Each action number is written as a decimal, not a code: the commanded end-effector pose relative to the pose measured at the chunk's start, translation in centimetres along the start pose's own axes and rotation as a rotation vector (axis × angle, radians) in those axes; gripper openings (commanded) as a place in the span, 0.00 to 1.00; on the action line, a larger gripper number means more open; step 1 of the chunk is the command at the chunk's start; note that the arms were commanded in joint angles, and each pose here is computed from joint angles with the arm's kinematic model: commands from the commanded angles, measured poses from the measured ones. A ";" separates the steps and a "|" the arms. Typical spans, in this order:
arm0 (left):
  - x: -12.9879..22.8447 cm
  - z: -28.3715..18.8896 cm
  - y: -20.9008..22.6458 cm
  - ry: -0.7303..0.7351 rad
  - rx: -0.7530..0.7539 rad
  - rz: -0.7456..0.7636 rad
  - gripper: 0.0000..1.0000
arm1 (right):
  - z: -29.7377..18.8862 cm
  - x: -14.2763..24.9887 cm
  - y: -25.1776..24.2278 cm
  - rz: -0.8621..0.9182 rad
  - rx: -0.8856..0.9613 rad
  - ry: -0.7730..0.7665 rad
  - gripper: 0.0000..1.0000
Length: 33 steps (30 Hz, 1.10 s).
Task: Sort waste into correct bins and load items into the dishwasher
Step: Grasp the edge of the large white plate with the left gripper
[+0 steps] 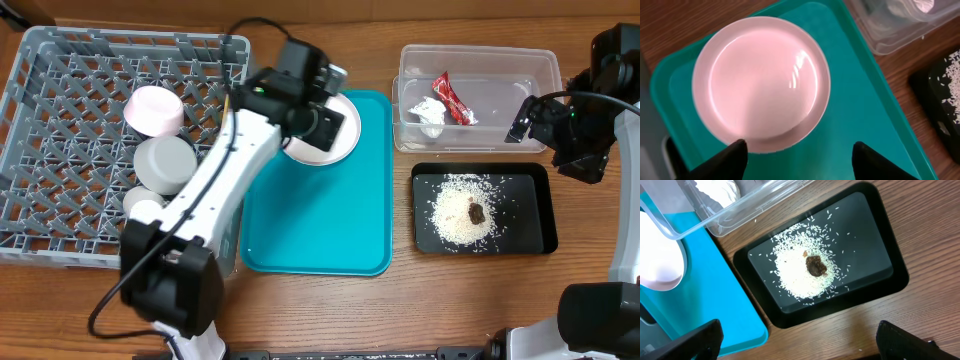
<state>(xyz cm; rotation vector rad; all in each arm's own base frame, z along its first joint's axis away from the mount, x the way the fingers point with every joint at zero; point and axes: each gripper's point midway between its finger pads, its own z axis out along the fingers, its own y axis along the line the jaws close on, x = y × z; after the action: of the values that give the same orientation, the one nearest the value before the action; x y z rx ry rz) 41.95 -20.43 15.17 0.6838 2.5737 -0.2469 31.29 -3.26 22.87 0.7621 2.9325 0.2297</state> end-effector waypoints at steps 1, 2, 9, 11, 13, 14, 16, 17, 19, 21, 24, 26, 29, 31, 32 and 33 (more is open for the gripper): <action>0.6 4.0 -1.3 0.058 0.000 0.062 0.71 | -0.3 -0.1 0.0 -0.008 0.004 -0.018 1.00; 1.0 5.0 -1.7 0.076 0.006 0.070 0.71 | -0.3 -0.1 0.0 -0.008 0.004 -0.018 1.00; 4.6 10.0 -2.2 0.220 0.016 0.082 0.70 | -0.3 -0.1 0.0 -0.008 0.004 -0.017 1.00; 5.8 10.9 -2.2 0.265 0.019 0.079 0.70 | -0.3 -0.1 0.0 -0.008 0.004 -0.017 1.00; 6.9 11.3 -2.2 0.306 0.022 0.076 0.70 | -0.3 -0.1 0.0 -0.008 0.004 -0.018 1.00; 7.4 11.5 -2.2 0.325 0.023 0.074 0.70 | -0.3 -0.1 0.0 -0.008 0.004 -0.018 1.00; 8.1 11.5 -2.2 0.356 0.025 0.072 0.69 | -0.3 -0.1 0.0 -0.008 0.004 -0.018 1.00; 8.5 11.6 -2.2 0.370 0.026 0.071 0.66 | -0.3 -0.1 0.0 -0.008 0.004 -0.018 1.00; 8.8 11.6 -2.2 0.383 0.027 0.070 0.53 | -0.3 -0.1 0.0 -0.008 0.003 -0.018 1.00; 8.9 11.6 -2.2 0.386 0.027 0.070 0.41 | -0.3 -0.1 0.0 -0.008 0.004 -0.018 1.00; 8.8 11.6 -2.4 0.385 0.027 0.070 0.30 | -0.3 -0.1 0.0 -0.008 0.004 -0.017 1.00; 8.7 11.6 -2.4 0.383 0.027 0.067 0.21 | -0.3 0.0 0.0 -0.008 0.004 -0.016 1.00; 8.1 11.3 -2.6 0.371 0.024 0.052 0.13 | -0.3 0.0 0.0 -0.008 0.004 -0.016 1.00; 6.7 10.5 -2.7 0.353 0.023 0.050 0.04 | -0.3 0.0 0.0 -0.008 0.005 -0.015 1.00; 6.1 10.1 -2.7 0.343 0.021 0.044 0.04 | -0.3 0.0 0.0 -0.008 0.005 -0.015 1.00; 5.5 9.7 -2.7 0.334 0.019 0.037 0.04 | -0.3 0.0 0.0 -0.008 0.005 -0.015 1.00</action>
<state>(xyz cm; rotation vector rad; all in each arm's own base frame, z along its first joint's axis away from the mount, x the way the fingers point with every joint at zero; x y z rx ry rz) 38.57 -21.94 2.42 0.8869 2.9083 -0.1325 31.26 -3.26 22.87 0.7619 2.9337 0.2290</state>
